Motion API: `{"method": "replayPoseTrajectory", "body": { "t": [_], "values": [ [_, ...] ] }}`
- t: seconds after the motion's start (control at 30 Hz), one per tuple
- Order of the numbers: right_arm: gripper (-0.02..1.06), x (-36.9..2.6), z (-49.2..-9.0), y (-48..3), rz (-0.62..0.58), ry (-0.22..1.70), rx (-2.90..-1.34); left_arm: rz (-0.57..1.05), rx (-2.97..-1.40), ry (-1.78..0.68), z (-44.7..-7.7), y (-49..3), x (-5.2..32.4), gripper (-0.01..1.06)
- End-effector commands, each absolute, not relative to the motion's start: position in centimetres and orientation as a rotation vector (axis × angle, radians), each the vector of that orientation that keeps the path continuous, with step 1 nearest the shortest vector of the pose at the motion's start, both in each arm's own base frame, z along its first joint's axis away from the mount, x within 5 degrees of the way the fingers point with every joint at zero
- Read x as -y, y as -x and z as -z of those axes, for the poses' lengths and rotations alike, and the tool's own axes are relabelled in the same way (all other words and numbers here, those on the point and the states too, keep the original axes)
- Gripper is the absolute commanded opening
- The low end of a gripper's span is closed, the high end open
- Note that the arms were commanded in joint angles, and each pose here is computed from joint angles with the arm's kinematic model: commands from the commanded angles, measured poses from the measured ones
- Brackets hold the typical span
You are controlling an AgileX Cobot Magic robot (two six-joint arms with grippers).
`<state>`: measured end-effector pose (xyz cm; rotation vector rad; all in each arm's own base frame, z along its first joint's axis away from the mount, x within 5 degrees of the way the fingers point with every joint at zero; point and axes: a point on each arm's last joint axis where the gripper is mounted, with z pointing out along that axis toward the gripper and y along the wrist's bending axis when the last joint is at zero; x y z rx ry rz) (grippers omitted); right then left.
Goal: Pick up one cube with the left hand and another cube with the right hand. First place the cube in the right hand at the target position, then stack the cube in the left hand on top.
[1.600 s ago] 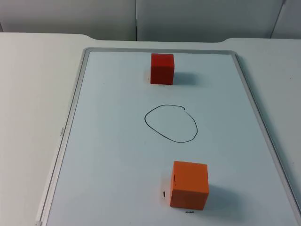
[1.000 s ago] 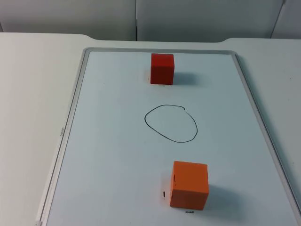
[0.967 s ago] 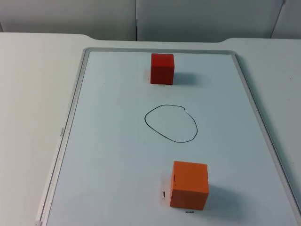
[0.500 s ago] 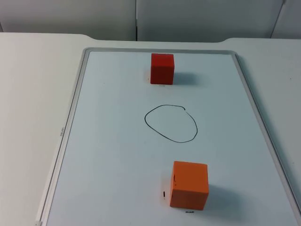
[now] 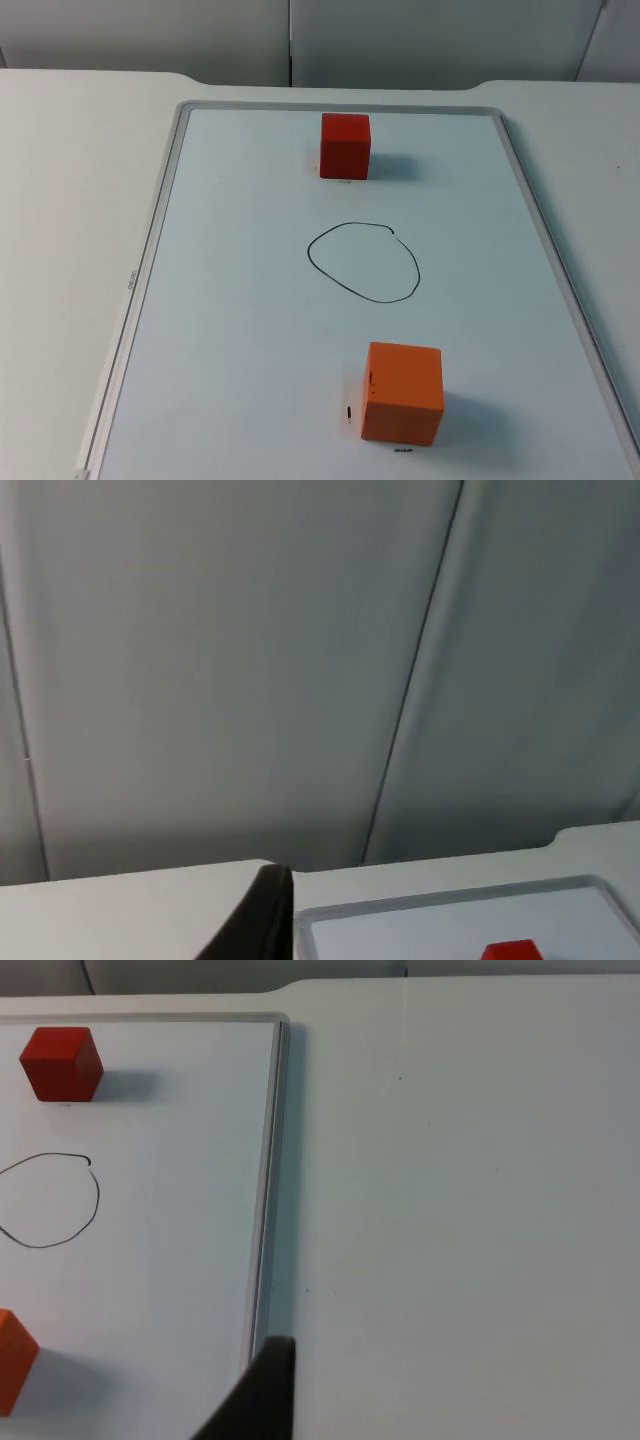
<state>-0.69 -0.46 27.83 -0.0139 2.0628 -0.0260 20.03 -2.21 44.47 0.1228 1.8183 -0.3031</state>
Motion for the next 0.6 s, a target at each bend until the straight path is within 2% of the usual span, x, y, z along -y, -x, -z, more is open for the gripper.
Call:
{"method": "replayPoseTrajectory", "body": {
  "t": [0.0, 0.07, 0.1, 0.23, 0.27, 0.4, 0.43, 0.53, 0.57],
  "values": [
    [1.05, 0.4, -27.8, 0.6, 0.027, 0.004, -2.055, 0.355, -1.814, -0.151, -44.7, -22.1, 2.7, 1.05],
    [1.05, 0.4, -27.8, 0.6, 0.027, 0.004, -2.055, 0.414, -1.849, -0.183, -44.6, -26.3, 3.1, 1.05],
    [1.05, 0.4, -27.8, 0.6, 0.027, 0.004, -2.055, 0.414, -1.849, -0.183, -44.6, -26.3, 3.1, 1.05],
    [1.05, 0.4, -27.8, 0.6, 0.027, 0.004, -2.055, 0.467, -1.924, -0.245, -42.7, -33.1, 5.2, 1.05],
    [1.05, 0.4, -27.8, 0.6, 0.027, 0.004, -2.055, 0.467, -1.924, -0.245, -42.7, -33.1, 5.2, 1.05],
    [1.05, 0.4, -27.8, 0.6, 0.027, 0.004, -2.055, 0.521, -2.031, -0.329, -38.8, -39.0, 9.8, 1.05],
    [1.05, 0.4, -27.8, 0.6, 0.027, 0.004, -2.055, 0.521, -2.031, -0.329, -38.8, -39.0, 9.8, 1.05],
    [1.05, 0.4, -27.8, 0.6, 0.027, 0.004, -2.055, 0.515, -2.138, -0.344, -35.4, -42.3, 13.5, 1.05],
    [1.05, 0.4, -27.8, 0.6, 0.027, 0.004, -2.055, 0.475, -2.203, -0.361, -33.3, -43.6, 15.2, 1.05]
  ]
}}
